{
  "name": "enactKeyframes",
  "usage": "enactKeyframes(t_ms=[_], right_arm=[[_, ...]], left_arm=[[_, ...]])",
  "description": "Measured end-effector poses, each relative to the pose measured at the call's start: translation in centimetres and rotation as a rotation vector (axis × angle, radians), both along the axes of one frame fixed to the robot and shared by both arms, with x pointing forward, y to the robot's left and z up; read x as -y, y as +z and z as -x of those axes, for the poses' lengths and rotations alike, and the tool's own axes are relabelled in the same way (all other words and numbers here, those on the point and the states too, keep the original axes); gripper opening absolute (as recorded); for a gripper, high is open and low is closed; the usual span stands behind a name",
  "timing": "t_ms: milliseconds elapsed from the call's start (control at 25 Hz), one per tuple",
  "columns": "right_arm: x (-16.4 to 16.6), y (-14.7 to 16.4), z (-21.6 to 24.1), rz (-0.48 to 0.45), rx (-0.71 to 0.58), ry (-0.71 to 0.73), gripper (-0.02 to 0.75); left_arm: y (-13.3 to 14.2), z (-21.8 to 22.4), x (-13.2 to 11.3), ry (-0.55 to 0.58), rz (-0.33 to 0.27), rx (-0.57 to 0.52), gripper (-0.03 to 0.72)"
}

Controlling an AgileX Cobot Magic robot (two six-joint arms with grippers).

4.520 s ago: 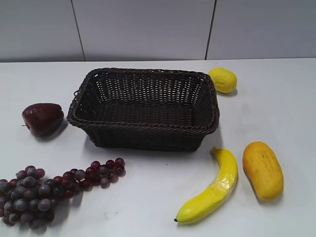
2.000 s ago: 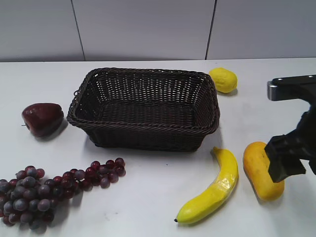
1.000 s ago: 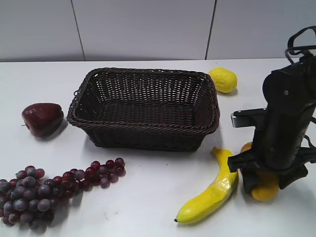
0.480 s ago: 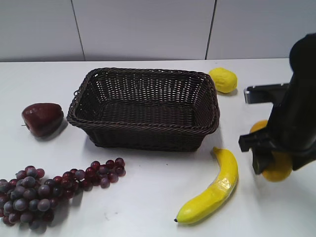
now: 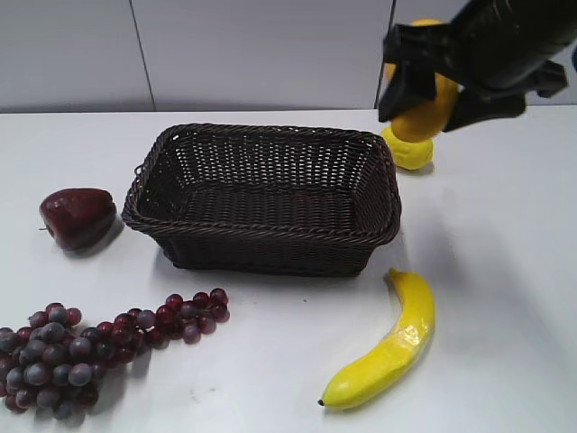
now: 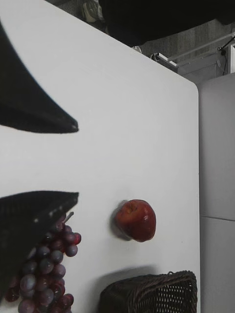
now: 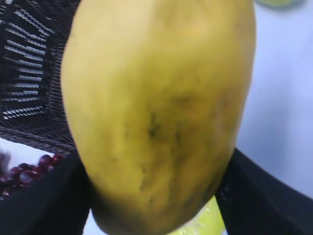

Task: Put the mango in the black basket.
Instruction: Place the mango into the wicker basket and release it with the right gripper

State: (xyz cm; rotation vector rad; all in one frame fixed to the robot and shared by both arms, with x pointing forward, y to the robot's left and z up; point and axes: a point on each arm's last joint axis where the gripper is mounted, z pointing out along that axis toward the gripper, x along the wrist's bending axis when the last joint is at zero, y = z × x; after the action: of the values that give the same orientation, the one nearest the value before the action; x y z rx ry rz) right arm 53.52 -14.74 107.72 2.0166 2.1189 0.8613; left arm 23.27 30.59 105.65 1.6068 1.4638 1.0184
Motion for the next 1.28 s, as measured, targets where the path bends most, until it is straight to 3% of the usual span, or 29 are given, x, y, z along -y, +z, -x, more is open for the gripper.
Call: enactKeyframes(t_ms=[160, 520, 920, 1160, 1280], right_arm=[[-2.9, -0.6, -2.2, -0.052, 0.017, 0.069, 0.522], [-8.4, -7.3, -5.8, 0.004, -0.095, 0.157, 0.522], [-9.3, -13.3, -7.2, 0.088, -0.225, 0.199, 0.522], [-9.4, -14.0, -7.4, 0.108, -0.223, 0.24, 0.527], [-9.5, -13.6, -7.4, 0.11, -0.227, 0.25, 0.629]], left_arm=[[0.0, 0.0, 0.0, 0.0, 0.0, 0.0, 0.305], [0.0, 0.0, 0.0, 0.0, 0.0, 0.0, 0.305], [0.0, 0.0, 0.0, 0.0, 0.0, 0.0, 0.305], [0.0, 0.0, 0.0, 0.0, 0.0, 0.0, 0.305], [0.0, 0.0, 0.0, 0.0, 0.0, 0.0, 0.305]])
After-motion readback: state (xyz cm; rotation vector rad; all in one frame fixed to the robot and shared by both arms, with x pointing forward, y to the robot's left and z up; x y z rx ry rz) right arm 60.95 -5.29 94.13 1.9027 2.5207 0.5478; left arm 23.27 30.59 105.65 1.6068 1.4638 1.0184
